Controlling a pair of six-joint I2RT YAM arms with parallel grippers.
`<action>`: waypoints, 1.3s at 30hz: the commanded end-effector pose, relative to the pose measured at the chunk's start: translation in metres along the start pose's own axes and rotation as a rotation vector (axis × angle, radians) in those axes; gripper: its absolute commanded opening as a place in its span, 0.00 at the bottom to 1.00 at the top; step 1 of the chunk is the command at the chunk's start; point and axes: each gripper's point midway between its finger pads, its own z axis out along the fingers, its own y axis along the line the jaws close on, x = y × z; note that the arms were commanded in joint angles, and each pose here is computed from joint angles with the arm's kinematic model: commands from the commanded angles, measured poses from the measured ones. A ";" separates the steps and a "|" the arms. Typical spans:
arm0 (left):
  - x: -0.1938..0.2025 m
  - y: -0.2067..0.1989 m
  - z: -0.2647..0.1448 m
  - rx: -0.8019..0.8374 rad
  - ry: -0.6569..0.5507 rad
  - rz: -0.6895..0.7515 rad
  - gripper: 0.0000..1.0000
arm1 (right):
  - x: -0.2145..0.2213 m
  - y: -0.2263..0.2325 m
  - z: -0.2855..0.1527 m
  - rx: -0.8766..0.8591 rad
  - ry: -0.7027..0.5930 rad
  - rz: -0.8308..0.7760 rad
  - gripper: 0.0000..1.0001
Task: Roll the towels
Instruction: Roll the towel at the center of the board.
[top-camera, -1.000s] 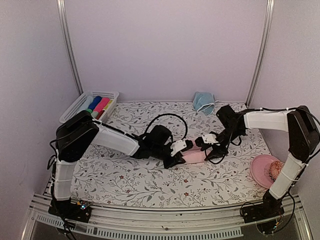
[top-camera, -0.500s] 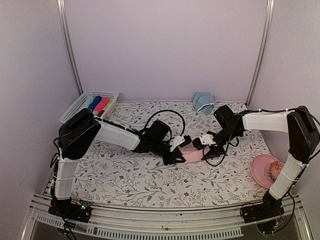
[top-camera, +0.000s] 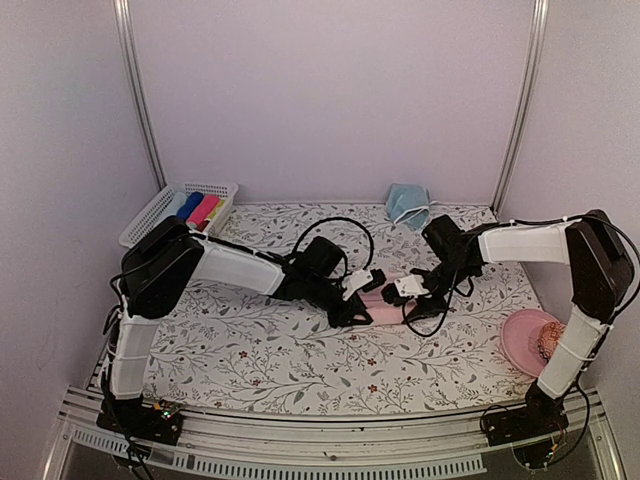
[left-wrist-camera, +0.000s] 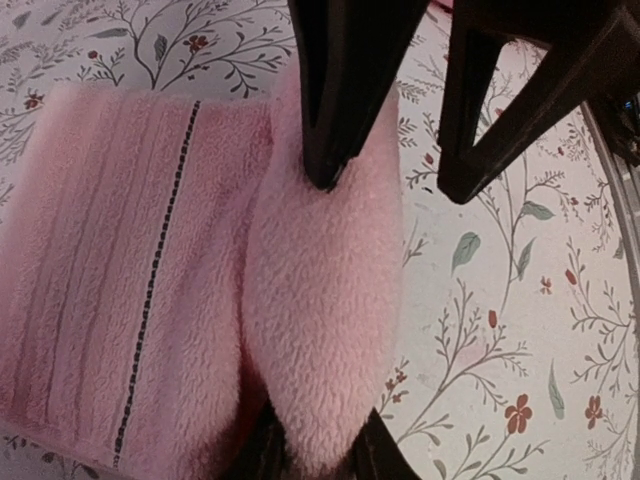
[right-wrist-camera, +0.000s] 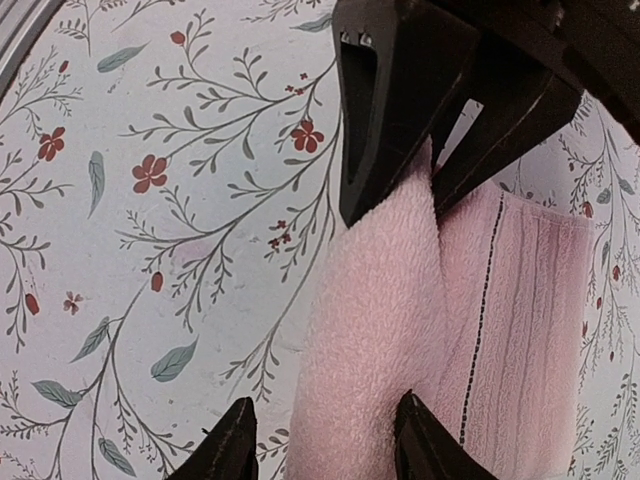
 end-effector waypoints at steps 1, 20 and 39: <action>0.064 0.004 0.013 0.004 0.180 -0.093 0.20 | 0.014 0.005 0.012 -0.019 0.055 0.026 0.45; 0.006 0.023 -0.050 -0.243 -0.026 0.044 0.60 | 0.038 0.005 0.032 -0.080 0.135 0.132 0.22; -0.020 -0.044 -0.054 -0.460 -0.149 0.528 0.65 | 0.008 0.024 0.024 -0.397 -0.030 0.331 0.20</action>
